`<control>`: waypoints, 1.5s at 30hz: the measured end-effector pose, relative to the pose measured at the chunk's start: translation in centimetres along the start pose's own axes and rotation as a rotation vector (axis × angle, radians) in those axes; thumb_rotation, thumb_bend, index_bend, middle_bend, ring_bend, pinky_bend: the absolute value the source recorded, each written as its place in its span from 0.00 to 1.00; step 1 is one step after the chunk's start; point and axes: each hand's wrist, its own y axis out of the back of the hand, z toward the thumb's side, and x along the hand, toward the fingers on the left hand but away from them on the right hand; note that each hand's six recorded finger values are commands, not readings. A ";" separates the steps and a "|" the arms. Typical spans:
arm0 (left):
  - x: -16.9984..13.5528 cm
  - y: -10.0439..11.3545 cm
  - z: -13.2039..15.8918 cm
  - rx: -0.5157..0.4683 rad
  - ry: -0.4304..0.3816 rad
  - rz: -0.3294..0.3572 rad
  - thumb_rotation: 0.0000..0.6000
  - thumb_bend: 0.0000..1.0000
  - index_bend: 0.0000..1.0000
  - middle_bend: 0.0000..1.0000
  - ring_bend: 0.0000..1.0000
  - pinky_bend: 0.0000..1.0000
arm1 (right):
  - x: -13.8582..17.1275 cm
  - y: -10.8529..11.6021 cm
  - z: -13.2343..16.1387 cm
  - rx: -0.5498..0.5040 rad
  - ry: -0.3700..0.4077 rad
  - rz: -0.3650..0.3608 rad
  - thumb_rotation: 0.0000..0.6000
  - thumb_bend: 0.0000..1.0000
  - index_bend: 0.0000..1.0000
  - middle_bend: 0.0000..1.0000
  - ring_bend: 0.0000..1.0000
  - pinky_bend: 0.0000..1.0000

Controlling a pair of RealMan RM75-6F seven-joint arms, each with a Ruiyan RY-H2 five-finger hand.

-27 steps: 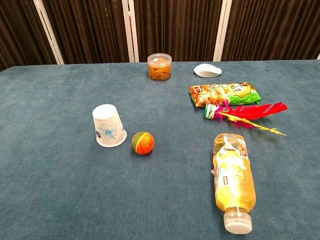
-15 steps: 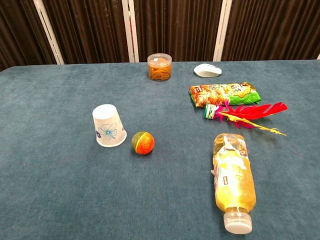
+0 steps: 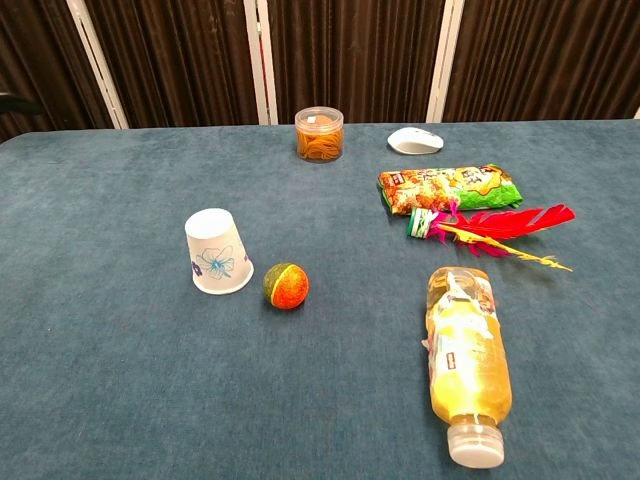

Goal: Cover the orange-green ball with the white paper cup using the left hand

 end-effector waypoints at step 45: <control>13.7 -5.7 10.8 0.072 0.003 -0.167 1.00 0.29 0.33 0.48 0.38 0.43 | -0.3 0.0 -0.1 -0.028 -0.007 0.008 1.00 0.35 0.00 0.00 0.00 0.03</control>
